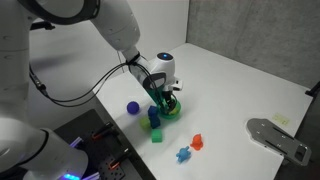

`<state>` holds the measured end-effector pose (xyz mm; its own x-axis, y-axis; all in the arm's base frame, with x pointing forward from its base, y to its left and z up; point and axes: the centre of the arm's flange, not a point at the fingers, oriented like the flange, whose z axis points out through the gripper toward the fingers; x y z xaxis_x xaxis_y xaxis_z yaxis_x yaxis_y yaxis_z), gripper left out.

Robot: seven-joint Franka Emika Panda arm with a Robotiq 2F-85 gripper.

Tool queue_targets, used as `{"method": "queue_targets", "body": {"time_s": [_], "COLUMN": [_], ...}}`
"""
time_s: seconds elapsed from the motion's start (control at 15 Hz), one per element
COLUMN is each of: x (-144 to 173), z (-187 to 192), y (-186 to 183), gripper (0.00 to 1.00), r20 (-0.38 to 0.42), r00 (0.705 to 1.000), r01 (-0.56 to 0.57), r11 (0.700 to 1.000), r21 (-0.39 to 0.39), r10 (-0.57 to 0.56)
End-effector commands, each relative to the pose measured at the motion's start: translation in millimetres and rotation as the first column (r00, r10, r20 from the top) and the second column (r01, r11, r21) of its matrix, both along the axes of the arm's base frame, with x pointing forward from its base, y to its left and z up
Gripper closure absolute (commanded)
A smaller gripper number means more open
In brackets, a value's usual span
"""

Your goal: Pick up the green toy from the green bowl and put it on the table

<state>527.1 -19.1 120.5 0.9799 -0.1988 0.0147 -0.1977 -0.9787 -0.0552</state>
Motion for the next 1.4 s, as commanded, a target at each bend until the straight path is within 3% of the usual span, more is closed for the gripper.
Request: {"method": "queue_targets", "body": {"time_s": [0.0,0.67,1.33], "x": [4,0,3], "z": [-4,-36,-61], "y": [2,-8,3], "gripper": [0.00,0.00,0.00], "r20": [0.012,0.000,-0.014], "r00": [1.000,0.995,0.996], "r01": [0.026,0.102,0.091], "r11": [0.999,0.993,0.994], "r21": [0.025,0.052,0.065], "r10": [-0.026,-0.102,-0.090]}}
